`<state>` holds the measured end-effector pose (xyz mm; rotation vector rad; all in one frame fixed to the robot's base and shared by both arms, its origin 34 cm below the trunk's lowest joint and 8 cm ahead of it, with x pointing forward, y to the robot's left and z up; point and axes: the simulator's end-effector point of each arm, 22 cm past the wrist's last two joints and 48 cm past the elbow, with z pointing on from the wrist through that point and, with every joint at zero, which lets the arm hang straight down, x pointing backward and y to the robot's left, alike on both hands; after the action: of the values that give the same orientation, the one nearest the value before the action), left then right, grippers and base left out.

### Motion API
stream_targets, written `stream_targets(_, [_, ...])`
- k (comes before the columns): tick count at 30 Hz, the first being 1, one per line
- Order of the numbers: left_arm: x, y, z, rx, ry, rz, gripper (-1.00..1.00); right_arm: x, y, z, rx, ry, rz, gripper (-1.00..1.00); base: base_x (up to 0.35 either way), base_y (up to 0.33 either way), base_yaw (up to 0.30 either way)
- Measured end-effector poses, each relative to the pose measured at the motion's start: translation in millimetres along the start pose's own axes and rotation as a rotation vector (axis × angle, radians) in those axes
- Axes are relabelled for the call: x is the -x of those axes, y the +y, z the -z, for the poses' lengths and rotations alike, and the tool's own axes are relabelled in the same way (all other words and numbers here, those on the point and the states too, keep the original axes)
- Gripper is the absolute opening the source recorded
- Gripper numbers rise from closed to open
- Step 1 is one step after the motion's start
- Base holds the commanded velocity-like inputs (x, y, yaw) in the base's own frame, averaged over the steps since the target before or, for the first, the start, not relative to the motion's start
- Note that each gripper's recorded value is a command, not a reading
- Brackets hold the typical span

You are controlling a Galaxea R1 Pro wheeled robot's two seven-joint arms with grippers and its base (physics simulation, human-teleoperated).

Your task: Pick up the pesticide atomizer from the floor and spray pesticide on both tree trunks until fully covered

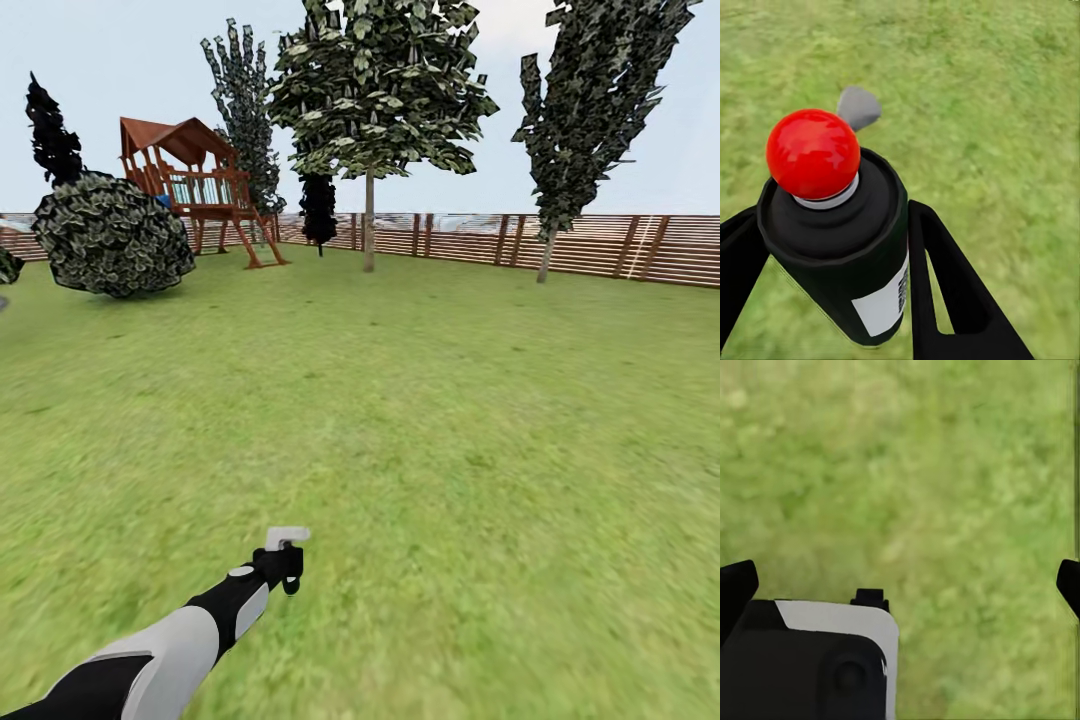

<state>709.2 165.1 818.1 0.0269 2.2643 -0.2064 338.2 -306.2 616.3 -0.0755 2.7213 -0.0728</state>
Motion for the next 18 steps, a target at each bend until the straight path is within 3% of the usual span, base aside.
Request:
stream_targets(5, [0.1, 0.0, 0.0, 0.0, 0.0, 0.0, -1.0, 0.6, -17.8, 0.7, -0.08, -0.003, 0.0, 1.0, 0.35, 0.0, 0.0])
stream_targets(18, [0.1, 0.1, 0.0, 0.0, 0.0, 0.001, -1.0, 0.1, -17.9, 0.8, -0.085, -0.001, 0.004, 1.0, 0.35, 0.0, 0.0])
